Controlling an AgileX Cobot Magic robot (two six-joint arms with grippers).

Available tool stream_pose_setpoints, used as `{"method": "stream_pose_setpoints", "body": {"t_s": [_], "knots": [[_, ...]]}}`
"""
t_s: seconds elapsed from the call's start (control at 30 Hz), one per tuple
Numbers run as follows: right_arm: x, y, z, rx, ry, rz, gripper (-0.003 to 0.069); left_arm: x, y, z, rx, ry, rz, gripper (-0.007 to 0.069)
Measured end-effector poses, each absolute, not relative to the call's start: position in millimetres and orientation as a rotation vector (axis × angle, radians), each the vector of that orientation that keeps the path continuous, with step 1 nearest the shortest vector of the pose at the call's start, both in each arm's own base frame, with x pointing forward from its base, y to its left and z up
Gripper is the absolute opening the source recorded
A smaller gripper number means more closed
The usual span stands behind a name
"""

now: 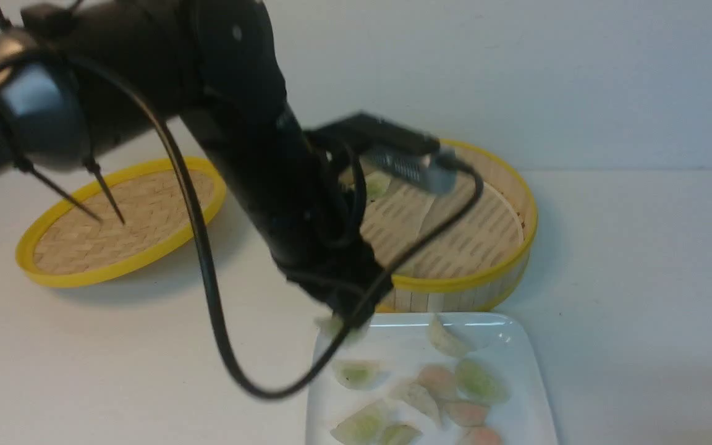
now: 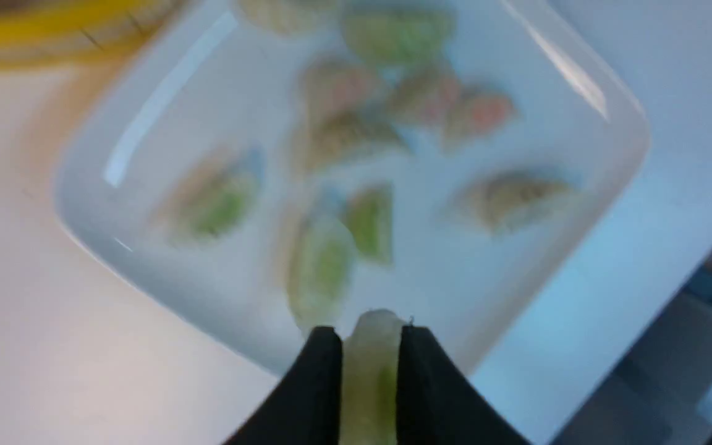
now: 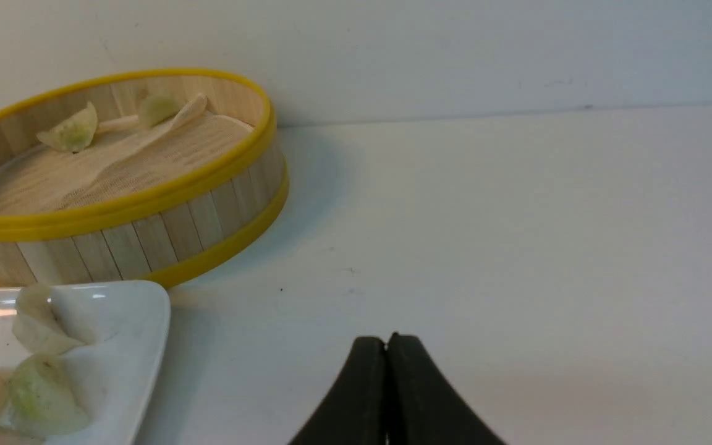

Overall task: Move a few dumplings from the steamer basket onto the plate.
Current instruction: Use the left arm to put the dumpling into the plate, then use the left arm to grab a dumpling from the steamer

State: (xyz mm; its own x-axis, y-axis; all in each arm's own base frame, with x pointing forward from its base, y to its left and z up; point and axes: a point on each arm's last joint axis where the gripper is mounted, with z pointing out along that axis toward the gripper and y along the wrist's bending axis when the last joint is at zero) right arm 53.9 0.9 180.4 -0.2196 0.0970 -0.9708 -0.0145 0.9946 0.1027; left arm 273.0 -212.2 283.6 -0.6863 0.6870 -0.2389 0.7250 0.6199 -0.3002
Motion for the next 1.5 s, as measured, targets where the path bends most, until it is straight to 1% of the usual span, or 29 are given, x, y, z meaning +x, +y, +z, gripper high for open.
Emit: {"method": "stream_pose_setpoints", "body": {"t_s": [0.1,0.17,0.33,0.4,0.47,0.57,0.67,0.7,0.73,0.8,0.87,0.93,0.97,1.0,1.07,1.13,1.2,1.27,1.33,1.37,1.4,1.43,1.5], "knots": [[53.9,0.9,180.4,0.061,1.79,0.103,-0.0015,253.6,-219.9,250.1,1.251,2.795,-0.56,0.0088],[53.9,0.9,180.3,0.061,1.79,0.103,-0.0015,246.5,-223.7,233.5,1.266,2.814,-0.546,0.0088],[53.9,0.9,180.3,0.061,1.79,0.103,-0.0015,239.7,-235.6,211.9,1.306,2.828,-0.531,0.0088],[53.9,0.9,180.3,0.061,1.79,0.103,-0.0015,238.7,-240.9,202.3,1.325,2.844,-0.525,0.0099],[53.9,0.9,180.3,0.061,1.79,0.103,-0.0015,239.0,-244.9,193.3,1.335,2.856,-0.517,0.0138],[53.9,0.9,180.3,0.061,1.79,0.103,-0.0015,241.2,-247.5,185.0,1.334,2.868,-0.51,0.026],[53.9,0.9,180.3,0.061,1.79,0.103,-0.0015,244.7,-250.2,190.3,1.337,2.847,-0.511,0.0333],[53.9,0.9,180.3,0.061,1.79,0.103,-0.0015,248.8,-252.9,197.3,1.344,2.82,-0.506,0.0361],[53.9,0.9,180.3,0.061,1.79,0.103,-0.0015,253.5,-256.2,205.2,1.345,2.786,-0.502,0.0368],[53.9,0.9,180.3,0.061,1.79,0.103,-0.0015,265.6,-260.9,223.2,1.327,2.72,-0.478,0.0353],[53.9,0.9,180.3,0.061,1.79,0.103,-0.0015,281.8,-262.9,248.6,1.266,2.658,-0.473,0.0269],[53.9,0.9,180.3,0.061,1.789,0.103,-0.0015,302.6,-261.9,274.9,1.191,2.578,-0.486,0.0128],[53.9,0.9,180.3,0.061,1.789,0.103,-0.0015,314.2,-259.8,287.5,1.155,2.537,-0.488,0.0074],[53.9,0.9,180.3,0.061,1.789,0.103,-0.0015,326.3,-257.2,298.2,1.121,2.5,-0.487,0.004],[53.9,0.9,180.3,0.061,1.789,0.103,-0.0015,347.2,-252.2,314.5,1.069,2.44,-0.481,0.0009],[53.9,0.9,180.3,0.061,1.789,0.103,-0.0015,368.6,-249.4,321.1,1.035,2.396,-0.471,-0.0001],[53.9,0.9,180.3,0.061,1.789,0.103,-0.0015,390.5,-248.8,318.9,1.018,2.365,-0.456,-0.0006],[53.9,0.9,180.3,0.061,1.789,0.103,-0.0015,409.1,-251.1,309.1,1.034,2.337,-0.424,-0.0006],[53.9,0.9,180.3,0.061,1.789,0.103,-0.0015,423.3,-253.9,295.7,1.074,2.309,-0.363,-0.0006],[53.9,0.9,180.3,0.061,1.789,0.103,-0.0015,432.2,-255.2,285.4,1.121,2.278,-0.297,-0.0005],[53.9,0.9,180.3,0.061,1.789,0.103,-0.0015,437.2,-256.4,278.3,1.138,2.265,-0.269,-0.0003],[53.9,0.9,180.3,0.061,1.789,0.103,-0.0015,444.2,-257.6,267.7,1.165,2.241,-0.223,0.0003],[53.9,0.9,180.3,0.061,1.789,0.103,-0.0015,453.1,-259.4,253.0,1.184,2.214,-0.172,0.0029]]}}
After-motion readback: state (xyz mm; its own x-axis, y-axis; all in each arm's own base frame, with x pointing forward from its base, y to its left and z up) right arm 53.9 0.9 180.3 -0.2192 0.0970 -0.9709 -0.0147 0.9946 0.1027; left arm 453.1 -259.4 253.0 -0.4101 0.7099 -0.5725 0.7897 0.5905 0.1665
